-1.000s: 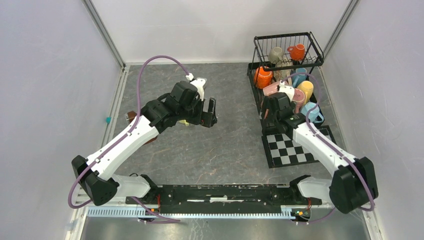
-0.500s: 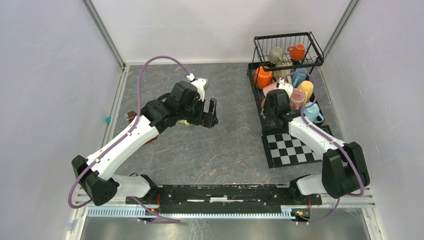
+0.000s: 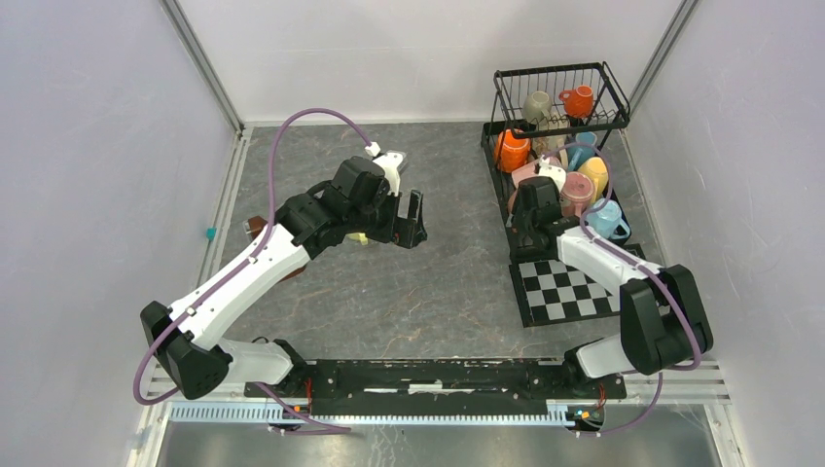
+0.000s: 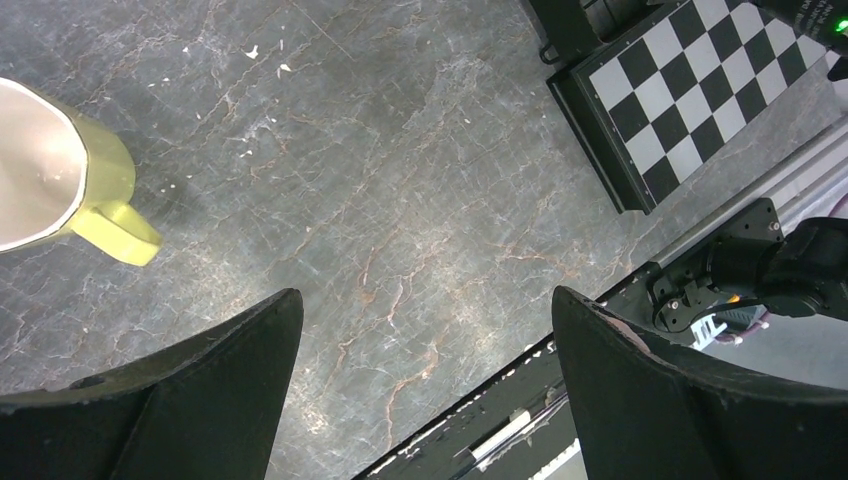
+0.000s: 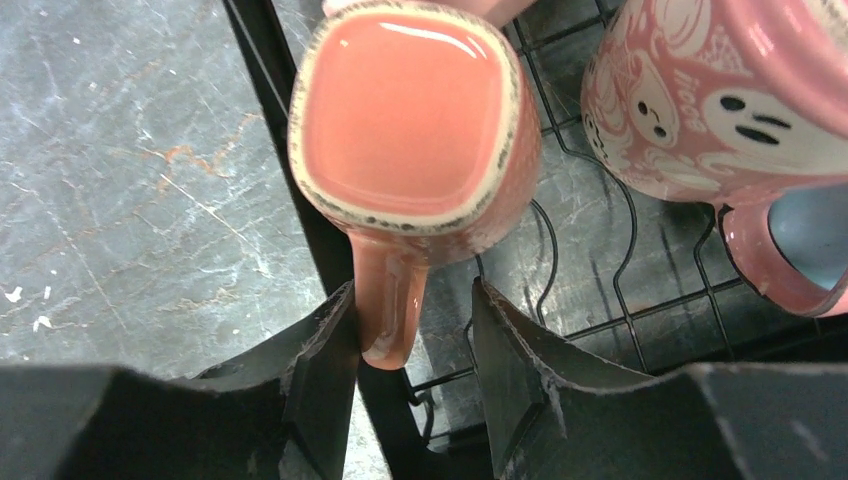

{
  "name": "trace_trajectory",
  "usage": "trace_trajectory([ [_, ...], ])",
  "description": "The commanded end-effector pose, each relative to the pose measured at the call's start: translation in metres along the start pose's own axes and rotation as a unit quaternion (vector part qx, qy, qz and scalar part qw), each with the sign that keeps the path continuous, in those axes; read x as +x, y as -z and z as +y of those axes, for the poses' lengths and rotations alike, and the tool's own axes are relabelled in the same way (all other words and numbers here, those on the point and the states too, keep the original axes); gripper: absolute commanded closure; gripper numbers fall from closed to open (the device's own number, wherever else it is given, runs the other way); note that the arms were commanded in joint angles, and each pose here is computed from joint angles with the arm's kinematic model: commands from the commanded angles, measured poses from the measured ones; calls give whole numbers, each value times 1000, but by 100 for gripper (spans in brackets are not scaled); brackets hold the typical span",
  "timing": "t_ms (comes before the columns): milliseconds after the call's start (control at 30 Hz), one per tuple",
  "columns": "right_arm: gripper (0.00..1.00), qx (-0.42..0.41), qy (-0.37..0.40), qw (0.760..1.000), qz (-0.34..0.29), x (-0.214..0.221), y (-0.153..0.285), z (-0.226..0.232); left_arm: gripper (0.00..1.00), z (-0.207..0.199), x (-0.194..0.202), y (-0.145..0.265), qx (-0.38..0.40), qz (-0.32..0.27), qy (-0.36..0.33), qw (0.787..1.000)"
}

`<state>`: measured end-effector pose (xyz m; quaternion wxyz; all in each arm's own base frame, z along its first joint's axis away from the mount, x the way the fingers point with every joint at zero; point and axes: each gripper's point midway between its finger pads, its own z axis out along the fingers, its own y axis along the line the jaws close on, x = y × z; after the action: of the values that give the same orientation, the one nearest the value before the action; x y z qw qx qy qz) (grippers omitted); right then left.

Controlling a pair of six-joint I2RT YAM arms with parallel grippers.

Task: Unload the cups from the dish rack
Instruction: Unload the cup from the dish rack.

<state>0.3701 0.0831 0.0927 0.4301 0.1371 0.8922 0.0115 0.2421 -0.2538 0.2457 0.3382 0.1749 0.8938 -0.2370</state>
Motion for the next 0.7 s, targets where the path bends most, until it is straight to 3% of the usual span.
trace_trajectory([
  [0, 50, 17, -5, 1000, -9, 2, 1, -12, 0, -8, -5, -1, 17, -12, 14, 1000],
  [200, 59, 22, 7, 1000, -19, -1, 4, -17, 0, -10, -4, -3, 20, -10, 17, 1000],
  [667, 67, -14, 48, 999, 5, 3, -17, 3, 0, -11, -2, -6, 21, -8, 24, 999],
])
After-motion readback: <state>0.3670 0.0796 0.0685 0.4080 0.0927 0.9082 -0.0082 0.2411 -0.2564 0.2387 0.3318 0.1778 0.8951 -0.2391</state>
